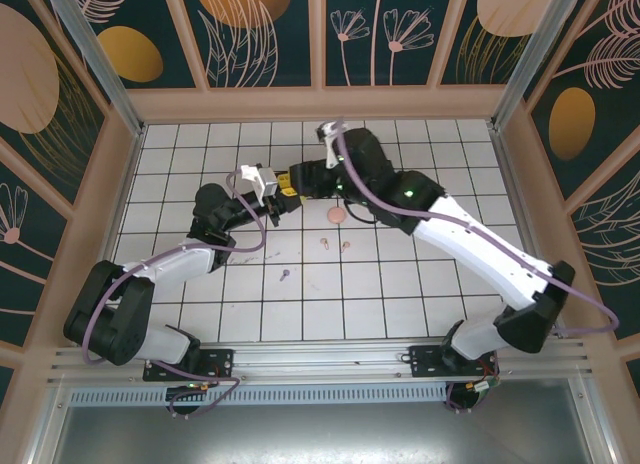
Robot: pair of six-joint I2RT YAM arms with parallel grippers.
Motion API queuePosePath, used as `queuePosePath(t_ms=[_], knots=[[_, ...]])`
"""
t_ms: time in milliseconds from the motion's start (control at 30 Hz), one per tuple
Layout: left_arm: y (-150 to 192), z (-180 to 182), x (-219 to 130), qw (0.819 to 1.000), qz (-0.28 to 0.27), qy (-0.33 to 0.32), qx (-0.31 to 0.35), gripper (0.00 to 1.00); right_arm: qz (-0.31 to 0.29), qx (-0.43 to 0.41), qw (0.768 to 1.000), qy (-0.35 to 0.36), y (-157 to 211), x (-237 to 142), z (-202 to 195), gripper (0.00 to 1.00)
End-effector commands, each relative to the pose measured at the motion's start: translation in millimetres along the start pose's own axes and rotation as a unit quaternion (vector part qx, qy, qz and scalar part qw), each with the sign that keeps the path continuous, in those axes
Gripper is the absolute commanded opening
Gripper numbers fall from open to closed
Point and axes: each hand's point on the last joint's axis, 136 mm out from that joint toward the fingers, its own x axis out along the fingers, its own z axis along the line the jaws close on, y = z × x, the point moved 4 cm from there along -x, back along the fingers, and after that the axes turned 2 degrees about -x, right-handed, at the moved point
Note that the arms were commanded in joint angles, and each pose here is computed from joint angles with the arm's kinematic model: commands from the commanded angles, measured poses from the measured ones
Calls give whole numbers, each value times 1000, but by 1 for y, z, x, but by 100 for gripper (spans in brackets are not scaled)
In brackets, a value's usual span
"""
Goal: Insert the wireless bluetooth earbuds into the charging case
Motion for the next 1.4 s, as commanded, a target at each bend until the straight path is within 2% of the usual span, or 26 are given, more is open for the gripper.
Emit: queuePosePath(t_ms=[0,167,367,500,867,1367], knots=[[-5,-4,-2,1000,-22,4,7,0,-67,48,996,-19,-30,-44,-4,74],[-2,-2,-6,1000,-25,-17,2,0,-63,64,996,-5,-20,-44,-19,74],[-6,-5,-6,1000,-27,-9,2,0,-12,3,1000,-8,3,-21,-19,83],[-7,-5,-5,1000,-26,-6,3,0,19,-22,999,-26,14,-8,-14,86],[-13,-6,-4,1000,-28,-1,9,0,55,-35,997,-30,30,13,-13,86],[-17,-8,-4,999,-30,6,14,0,60,-21,998,0,29,30,-31,85]])
